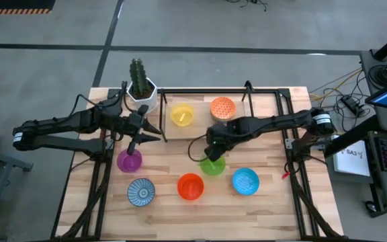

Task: Place and stack bowls onto a shelf
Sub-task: Stack the green bowl on the yellow bowl

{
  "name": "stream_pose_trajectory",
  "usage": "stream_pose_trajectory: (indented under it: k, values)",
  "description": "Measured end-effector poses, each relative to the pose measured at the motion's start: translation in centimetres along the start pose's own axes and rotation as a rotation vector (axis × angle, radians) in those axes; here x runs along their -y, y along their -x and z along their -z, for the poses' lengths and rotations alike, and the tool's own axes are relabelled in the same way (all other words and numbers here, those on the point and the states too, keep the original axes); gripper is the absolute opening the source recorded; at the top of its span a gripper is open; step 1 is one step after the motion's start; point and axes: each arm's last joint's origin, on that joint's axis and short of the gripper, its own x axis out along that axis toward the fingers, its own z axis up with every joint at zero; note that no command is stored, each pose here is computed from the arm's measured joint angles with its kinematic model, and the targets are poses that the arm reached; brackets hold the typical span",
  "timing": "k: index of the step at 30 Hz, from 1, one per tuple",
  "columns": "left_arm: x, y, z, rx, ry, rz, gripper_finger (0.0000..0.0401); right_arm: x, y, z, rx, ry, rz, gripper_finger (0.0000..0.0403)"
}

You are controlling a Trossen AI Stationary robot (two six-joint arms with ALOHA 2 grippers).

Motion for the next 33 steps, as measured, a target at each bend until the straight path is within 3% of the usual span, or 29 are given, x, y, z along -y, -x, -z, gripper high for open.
stream_pose_trajectory:
  k: [8,16,23,33]
  values:
    - [0.0,0.0,0.1,-0.005,-0.024,0.000,0.0081,-1.0,-3.7,0.5,-0.056,0.012,0.086,0.0187]
    - [0.0,0.0,0.1,-0.004,-0.032,0.000,0.0081,-1.0,-6.9,0.5,-0.105,0.014,0.161,0.0199]
    - [0.0,0.0,0.1,-0.004,-0.036,0.000,0.0081,-0.9,-8.9,0.6,-0.132,0.031,0.207,0.0163]
    - [0.0,0.0,0.0,0.000,-0.037,-0.001,0.0081,-0.9,-9.2,0.5,-0.119,0.048,0.215,0.0017]
